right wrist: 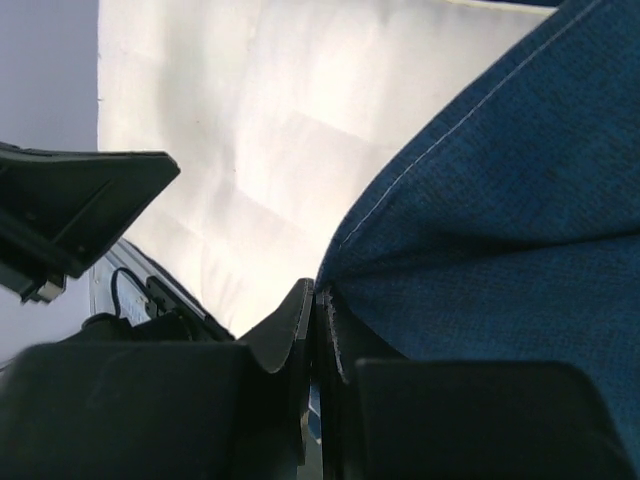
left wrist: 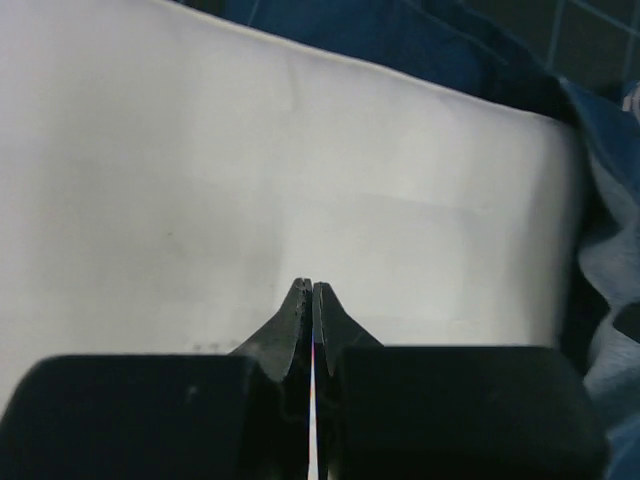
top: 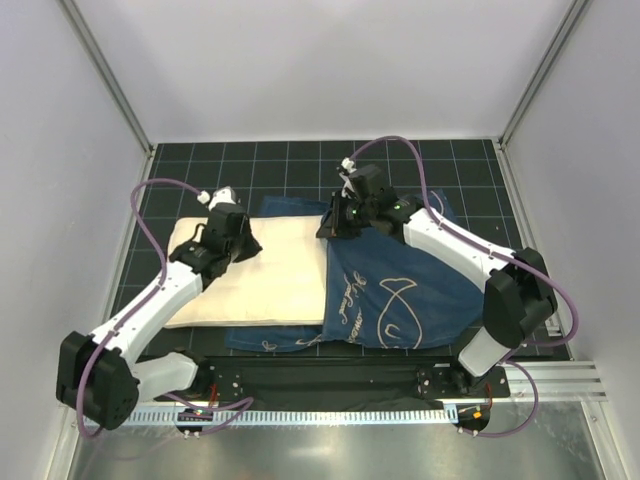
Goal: Put the pillow into the pillowcase
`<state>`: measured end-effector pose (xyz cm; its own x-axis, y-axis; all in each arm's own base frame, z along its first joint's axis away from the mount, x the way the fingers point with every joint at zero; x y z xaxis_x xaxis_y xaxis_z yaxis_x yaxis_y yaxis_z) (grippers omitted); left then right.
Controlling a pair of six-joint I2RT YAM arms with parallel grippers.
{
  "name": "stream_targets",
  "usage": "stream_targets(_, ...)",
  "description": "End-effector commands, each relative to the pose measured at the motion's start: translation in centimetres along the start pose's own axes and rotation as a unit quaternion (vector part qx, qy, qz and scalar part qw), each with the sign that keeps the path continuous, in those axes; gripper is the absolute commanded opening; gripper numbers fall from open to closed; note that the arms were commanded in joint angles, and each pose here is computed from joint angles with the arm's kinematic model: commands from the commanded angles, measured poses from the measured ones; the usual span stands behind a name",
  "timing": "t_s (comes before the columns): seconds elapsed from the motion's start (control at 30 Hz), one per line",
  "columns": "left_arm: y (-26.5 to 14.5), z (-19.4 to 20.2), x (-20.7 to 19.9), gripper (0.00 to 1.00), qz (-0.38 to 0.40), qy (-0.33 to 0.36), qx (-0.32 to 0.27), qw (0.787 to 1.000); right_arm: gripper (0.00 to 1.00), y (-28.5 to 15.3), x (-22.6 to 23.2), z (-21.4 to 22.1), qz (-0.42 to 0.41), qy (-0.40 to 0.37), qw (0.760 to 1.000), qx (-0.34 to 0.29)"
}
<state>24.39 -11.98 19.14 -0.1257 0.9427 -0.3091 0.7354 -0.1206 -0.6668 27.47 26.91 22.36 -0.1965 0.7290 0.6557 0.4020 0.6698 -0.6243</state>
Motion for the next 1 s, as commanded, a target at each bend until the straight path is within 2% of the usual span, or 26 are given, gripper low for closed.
stream_targets(0.0,-2.2,-0.7,-2.9,0.0,0.05,0.01,-0.013,0.999,0.1,-0.9,3.1,-1.8,-0.037,-0.03,0.998,-0.034)
stream_targets(0.07,-2.3,-0.5,-4.1,0.0,0.047,0.025,-0.019,0.998,0.1,-1.1,3.8,-2.1,-0.042,-0.033,0.998,-0.039)
stream_targets(0.1,-2.4,-0.3,-4.2,0.04,0.041,0.031,-0.017,0.999,0.1,-1.0,3.9,-2.1,-0.041,-0.034,0.998,-0.038)
stream_targets(0.13,-2.2,-0.5,-4.2,0.13,0.028,0.033,-0.017,0.999,0.1,-1.0,3.9,-2.1,-0.039,-0.034,0.998,-0.038)
stream_targets(0.17,-2.2,-0.7,-3.3,0.29,-0.01,0.04,-0.029,0.999,0.1,-0.9,3.8,-2.1,-0.036,-0.033,0.998,-0.038)
stream_targets(0.2,-2.1,-1.4,-2.4,0.68,-0.035,0.035,-0.036,0.998,0.1,-0.8,3.7,-2.0,-0.034,-0.034,0.998,-0.038)
stream_targets(0.23,-2.0,-1.8,-1.5,0.81,-0.057,0.032,-0.041,0.997,0.1,-0.6,3.5,-1.9,-0.029,-0.034,0.998,-0.038)
stream_targets(0.3,-2.2,-2.7,0.6,0.98,-0.077,0.012,-0.036,0.996,0.1,-0.3,2.9,-1.6,-0.02,-0.036,0.999,-0.035)
stream_targets(0.43,-3.0,-6.2,7.0,1.0,-0.158,-0.064,-0.068,0.983,0.11,0.4,2.2,-1.1,-0.01,-0.034,0.999,-0.021)
stream_targets(0.53,-3.3,-7.4,9.4,1.0,-0.184,-0.098,-0.078,0.975,0.11,0.6,1.7,-0.8,-0.004,-0.034,0.999,-0.019)
stream_targets(0.57,-3.2,-7.8,11.2,1.0,-0.204,-0.128,-0.079,0.967,0.11,0.7,1.5,-0.8,0.001,-0.034,0.999,-0.019)
stream_targets(0.63,-2.5,-7.6,12.5,1.0,-0.201,-0.158,-0.072,0.964,0.11,0.6,1.5,-0.8,0.001,-0.036,0.999,-0.018)
stream_targets(0.8,-1.0,-6.4,17.3,1.0,-0.22,-0.248,-0.076,0.941,0.11,0.2,2.2,-1.2,-0.011,-0.043,0.999,-0.021)
stream_targets(0.97,2.3,-4.0,18.3,1.0,-0.197,-0.271,-0.028,0.942,0.11,0.0,2.3,-1.3,-0.014,-0.049,0.998,-0.026)
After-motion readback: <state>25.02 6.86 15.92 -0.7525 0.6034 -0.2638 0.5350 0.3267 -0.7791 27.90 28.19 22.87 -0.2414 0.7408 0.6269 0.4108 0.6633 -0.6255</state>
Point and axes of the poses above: each gripper's point midway between its finger pads, its own y axis out along the fingers, its own x axis along the line the jaws close on, z = x × y, the point moved 8 cm from there along -y, back along the fingers, and after that the axes turned 4 degrees about y, right-handed, at the moved point
